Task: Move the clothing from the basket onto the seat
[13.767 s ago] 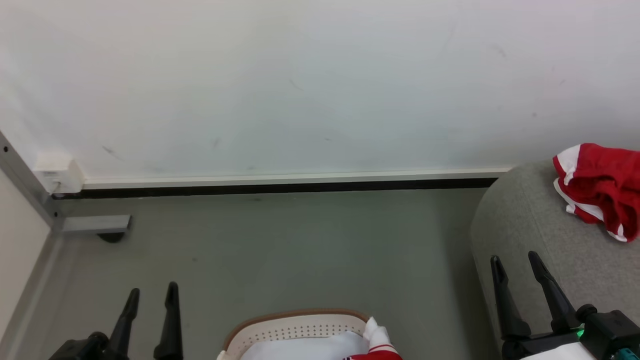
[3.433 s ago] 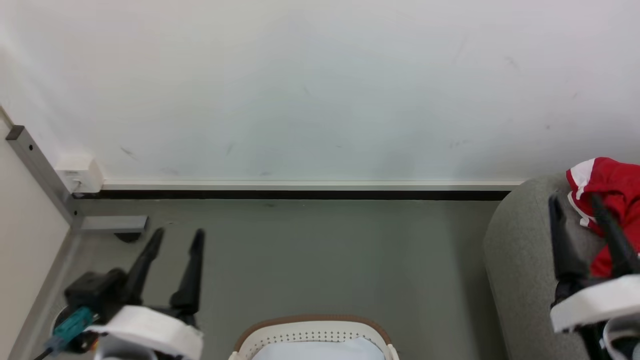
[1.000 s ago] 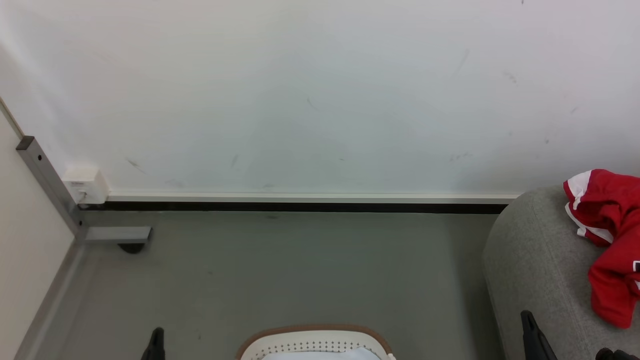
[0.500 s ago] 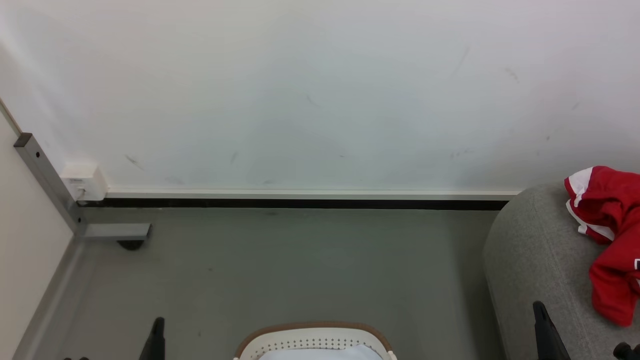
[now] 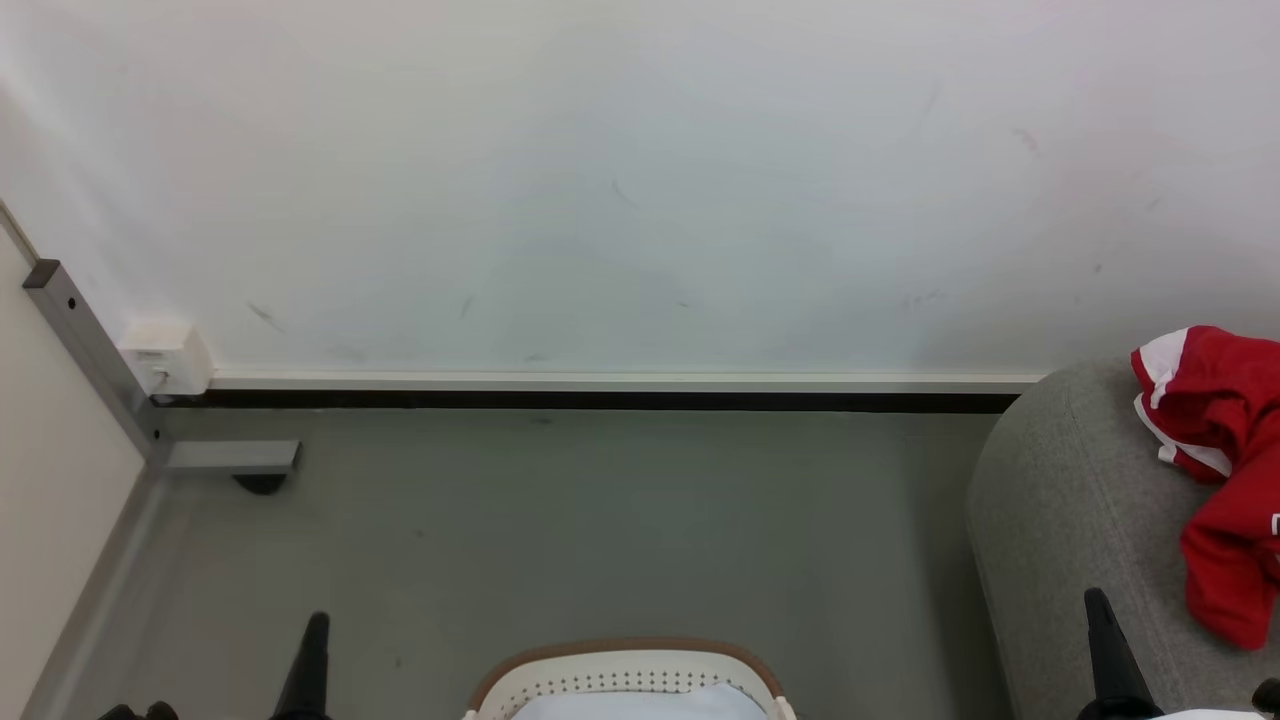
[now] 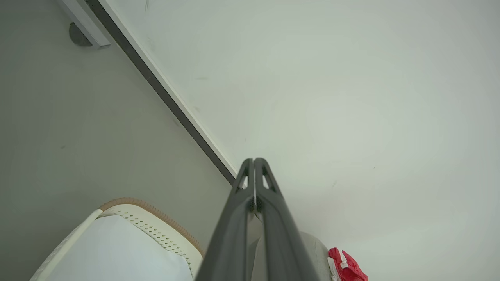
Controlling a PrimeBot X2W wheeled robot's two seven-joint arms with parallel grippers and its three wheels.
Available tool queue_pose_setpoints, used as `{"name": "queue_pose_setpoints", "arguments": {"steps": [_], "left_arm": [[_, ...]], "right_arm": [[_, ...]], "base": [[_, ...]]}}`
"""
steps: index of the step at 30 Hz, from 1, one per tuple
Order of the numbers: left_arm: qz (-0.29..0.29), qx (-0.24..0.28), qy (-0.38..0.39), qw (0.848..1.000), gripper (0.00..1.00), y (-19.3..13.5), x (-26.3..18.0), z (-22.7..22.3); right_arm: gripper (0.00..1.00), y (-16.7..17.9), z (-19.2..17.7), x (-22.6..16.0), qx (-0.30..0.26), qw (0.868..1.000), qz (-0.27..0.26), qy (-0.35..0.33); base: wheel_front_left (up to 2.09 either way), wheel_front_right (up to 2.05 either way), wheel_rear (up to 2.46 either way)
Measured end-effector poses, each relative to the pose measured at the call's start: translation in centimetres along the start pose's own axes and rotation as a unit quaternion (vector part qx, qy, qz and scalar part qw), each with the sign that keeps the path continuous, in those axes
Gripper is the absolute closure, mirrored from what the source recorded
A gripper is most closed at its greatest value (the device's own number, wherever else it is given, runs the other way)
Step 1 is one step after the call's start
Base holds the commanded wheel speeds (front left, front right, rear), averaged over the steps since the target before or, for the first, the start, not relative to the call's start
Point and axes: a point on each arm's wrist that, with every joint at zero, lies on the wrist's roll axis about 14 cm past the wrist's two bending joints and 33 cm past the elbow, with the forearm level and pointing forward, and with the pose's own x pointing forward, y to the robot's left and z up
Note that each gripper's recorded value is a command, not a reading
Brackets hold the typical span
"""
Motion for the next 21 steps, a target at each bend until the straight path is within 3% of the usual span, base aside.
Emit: {"name": "queue_pose_setpoints", "arguments": {"steps": [21], "left_arm": [[-0.017,-0.109,0.003,0.994,1.00,-1.1,1.2,0.3]], "right_arm": [[1.00,0.1,1.2,0.9,0.099,0.995,0.000,-0.008]], "base": [[0.00,0.00,0.00]]}}
